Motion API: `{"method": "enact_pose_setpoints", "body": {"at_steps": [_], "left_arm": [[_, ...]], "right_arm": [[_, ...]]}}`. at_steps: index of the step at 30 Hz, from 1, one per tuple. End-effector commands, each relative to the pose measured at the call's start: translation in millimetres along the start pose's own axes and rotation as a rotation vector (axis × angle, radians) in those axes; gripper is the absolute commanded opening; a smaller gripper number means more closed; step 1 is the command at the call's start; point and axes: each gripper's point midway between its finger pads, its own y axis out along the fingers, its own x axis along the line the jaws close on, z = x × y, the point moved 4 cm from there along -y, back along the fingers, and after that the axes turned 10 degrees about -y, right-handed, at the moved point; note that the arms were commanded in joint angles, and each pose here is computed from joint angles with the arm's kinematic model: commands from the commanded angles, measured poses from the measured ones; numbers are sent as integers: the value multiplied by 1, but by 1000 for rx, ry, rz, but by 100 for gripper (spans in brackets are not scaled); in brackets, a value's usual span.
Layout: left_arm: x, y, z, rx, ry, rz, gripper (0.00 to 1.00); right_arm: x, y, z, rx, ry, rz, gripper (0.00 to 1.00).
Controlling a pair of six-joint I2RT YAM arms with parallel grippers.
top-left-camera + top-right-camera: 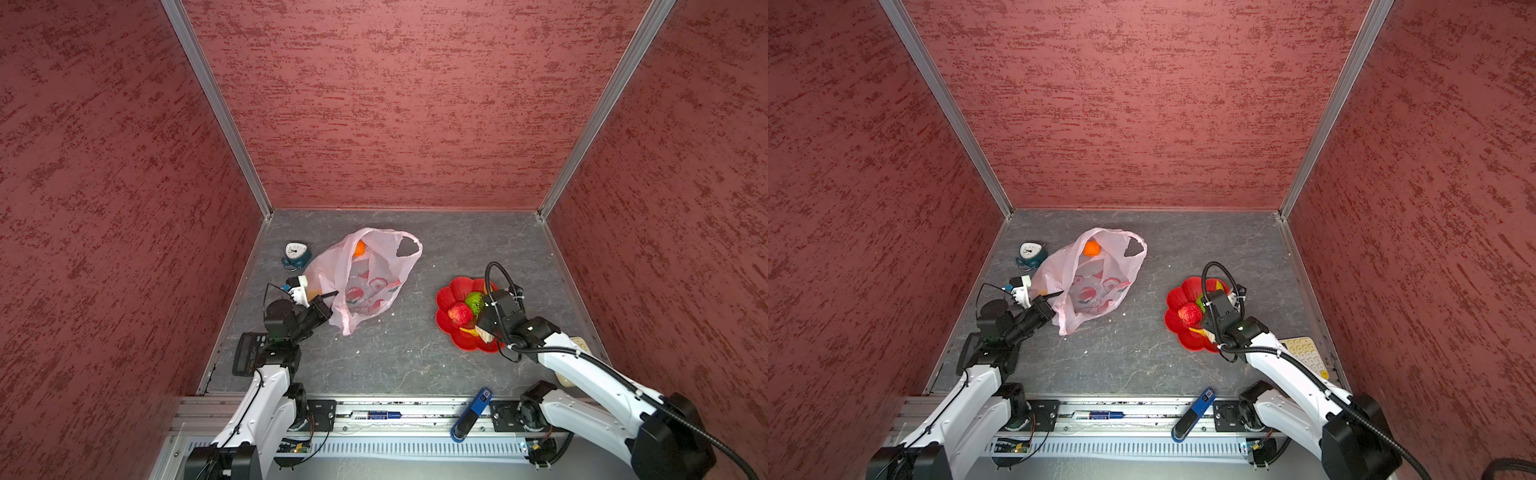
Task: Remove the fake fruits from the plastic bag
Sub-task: 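Lower the cream pear into the red bowl and open the right gripper, then move the right gripper to the bag handle while the left gripper lifts the bag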
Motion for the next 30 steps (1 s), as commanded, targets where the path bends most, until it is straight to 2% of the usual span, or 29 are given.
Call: {"method": "enact_pose_setpoints", "body": {"at_steps": [1,12,22,25,30], "left_arm": [[-4,-1,-4,-15,22,5,2],[-8,-2,-6,-14,28,12,2],[-11,-6,-10,-21,26,-17,3],[-15,-9,-12,-39,27,-19,6],[-21,-14,-17,-57,26,-35,11]], "right_arm": [[-4,2,-2,-12,11,16,67],[-3,-11,-14,-51,-12,25,76],[22,-45,-65,-224,-144,-29,77],[45,-51,-82,-268,-210,-117,77],[106,-58,-99,-319,-311,-388,78]]}}
